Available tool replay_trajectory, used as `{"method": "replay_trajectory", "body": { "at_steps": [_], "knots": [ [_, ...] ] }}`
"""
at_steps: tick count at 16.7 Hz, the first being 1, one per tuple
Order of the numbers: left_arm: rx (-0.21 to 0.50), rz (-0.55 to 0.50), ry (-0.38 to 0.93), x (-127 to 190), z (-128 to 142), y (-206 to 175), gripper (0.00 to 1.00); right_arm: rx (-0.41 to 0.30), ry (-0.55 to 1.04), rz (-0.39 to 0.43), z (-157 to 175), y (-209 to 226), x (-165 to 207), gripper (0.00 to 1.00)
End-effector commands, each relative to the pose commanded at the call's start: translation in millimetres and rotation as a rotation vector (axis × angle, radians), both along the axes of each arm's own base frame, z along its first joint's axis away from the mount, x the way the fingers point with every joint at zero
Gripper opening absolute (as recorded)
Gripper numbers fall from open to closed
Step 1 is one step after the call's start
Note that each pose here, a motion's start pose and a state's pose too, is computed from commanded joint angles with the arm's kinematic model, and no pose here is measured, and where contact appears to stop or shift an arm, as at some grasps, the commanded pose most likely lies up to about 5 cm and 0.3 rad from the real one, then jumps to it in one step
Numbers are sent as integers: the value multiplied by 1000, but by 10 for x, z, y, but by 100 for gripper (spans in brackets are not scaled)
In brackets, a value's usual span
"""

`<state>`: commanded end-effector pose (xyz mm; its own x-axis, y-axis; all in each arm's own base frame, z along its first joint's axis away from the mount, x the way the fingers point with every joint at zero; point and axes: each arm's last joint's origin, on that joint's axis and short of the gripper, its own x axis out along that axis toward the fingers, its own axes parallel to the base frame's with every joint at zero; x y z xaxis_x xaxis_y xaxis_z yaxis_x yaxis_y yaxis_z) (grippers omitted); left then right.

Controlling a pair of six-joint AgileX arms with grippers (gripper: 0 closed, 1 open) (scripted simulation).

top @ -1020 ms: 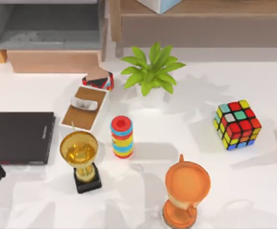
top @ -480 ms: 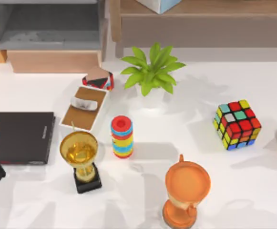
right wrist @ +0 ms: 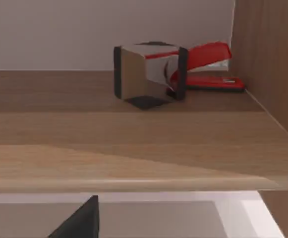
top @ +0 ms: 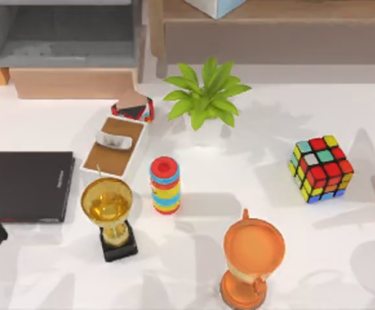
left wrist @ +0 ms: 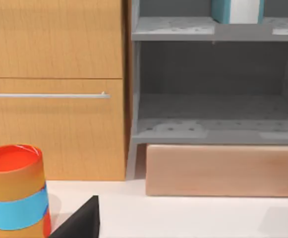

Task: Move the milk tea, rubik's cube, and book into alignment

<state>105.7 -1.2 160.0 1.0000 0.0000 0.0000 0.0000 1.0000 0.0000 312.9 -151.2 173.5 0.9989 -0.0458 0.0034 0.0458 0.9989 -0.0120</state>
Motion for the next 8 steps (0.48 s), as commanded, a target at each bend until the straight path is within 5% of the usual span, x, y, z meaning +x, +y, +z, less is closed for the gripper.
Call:
{"method": "replay_trajectory", "body": {
  "at_steps": [8],
  "knots": [
    [0,0,0,0,0,0,100,100,225,92,731,742,1142,100]
  ]
}}
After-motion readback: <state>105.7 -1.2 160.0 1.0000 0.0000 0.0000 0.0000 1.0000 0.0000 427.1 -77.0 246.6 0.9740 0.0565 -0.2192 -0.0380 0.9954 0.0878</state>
